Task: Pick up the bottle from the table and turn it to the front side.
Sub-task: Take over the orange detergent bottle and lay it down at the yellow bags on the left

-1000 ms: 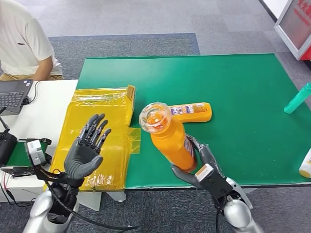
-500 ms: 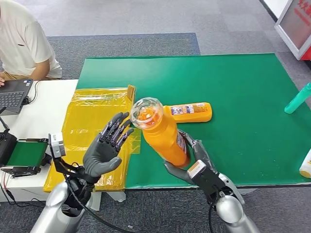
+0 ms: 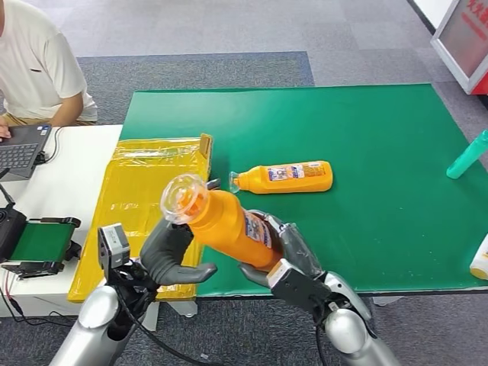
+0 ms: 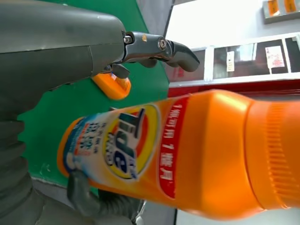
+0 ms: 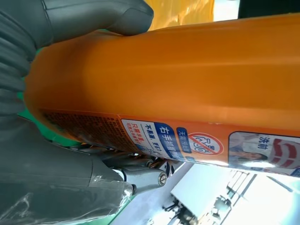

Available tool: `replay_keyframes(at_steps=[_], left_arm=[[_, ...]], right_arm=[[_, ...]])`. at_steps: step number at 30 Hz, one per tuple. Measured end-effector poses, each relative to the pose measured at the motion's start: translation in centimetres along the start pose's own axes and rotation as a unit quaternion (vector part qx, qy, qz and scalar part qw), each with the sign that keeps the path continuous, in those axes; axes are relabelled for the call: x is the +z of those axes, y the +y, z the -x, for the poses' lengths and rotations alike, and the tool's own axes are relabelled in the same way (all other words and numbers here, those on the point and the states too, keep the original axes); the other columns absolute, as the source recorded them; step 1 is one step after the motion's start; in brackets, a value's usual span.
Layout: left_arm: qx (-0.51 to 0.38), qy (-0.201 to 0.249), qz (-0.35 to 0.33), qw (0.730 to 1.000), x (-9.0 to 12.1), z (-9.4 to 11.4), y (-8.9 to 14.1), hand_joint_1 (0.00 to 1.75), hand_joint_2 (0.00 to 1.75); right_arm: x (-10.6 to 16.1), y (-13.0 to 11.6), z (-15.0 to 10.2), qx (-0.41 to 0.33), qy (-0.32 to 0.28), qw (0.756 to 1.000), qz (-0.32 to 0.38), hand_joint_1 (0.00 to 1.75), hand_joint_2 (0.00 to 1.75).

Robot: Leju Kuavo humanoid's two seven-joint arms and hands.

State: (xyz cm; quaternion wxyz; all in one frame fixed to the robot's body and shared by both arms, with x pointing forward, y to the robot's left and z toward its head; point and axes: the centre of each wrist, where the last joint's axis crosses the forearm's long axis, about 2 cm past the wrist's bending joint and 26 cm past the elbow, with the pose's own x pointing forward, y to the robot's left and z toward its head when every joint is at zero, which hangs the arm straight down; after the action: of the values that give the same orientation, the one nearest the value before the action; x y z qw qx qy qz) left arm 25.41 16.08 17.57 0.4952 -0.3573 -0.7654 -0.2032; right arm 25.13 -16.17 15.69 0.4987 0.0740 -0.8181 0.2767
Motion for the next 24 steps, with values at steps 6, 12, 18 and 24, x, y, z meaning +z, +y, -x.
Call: replay_keyframes(at_steps=[6,12,18,24], left_arm=[[-0.038,-0.013,0.009,0.999,-1.0,-0.8,-0.7,0.0,1.75],[-0.042,-0.022,0.026,0.999,-1.4,-1.0,-1.2,0.0,1.75],[-0.017,-0.032,0.042,0.998,-1.6,-1.0,-1.6,0.0,1.75],[0.01,-0.037,0.053,0.998,-1.7,-1.0,-2.0,1.61,1.75]], right_arm=[[0.0,0.9,-0.2,0.005,-0.002,1.0,-0.021,1.75,1.75],[-0.1,1.4,-0.3,0.011,-0.003,0.999,-0.035,1.75,1.75],[-0.2,1.3,-0.2,0.013,-0.005,0.999,-0.036,1.75,1.75],[-0.3,1.3,-0.2,0.014,-0.008,0.999,-0.033,1.75,1.75]])
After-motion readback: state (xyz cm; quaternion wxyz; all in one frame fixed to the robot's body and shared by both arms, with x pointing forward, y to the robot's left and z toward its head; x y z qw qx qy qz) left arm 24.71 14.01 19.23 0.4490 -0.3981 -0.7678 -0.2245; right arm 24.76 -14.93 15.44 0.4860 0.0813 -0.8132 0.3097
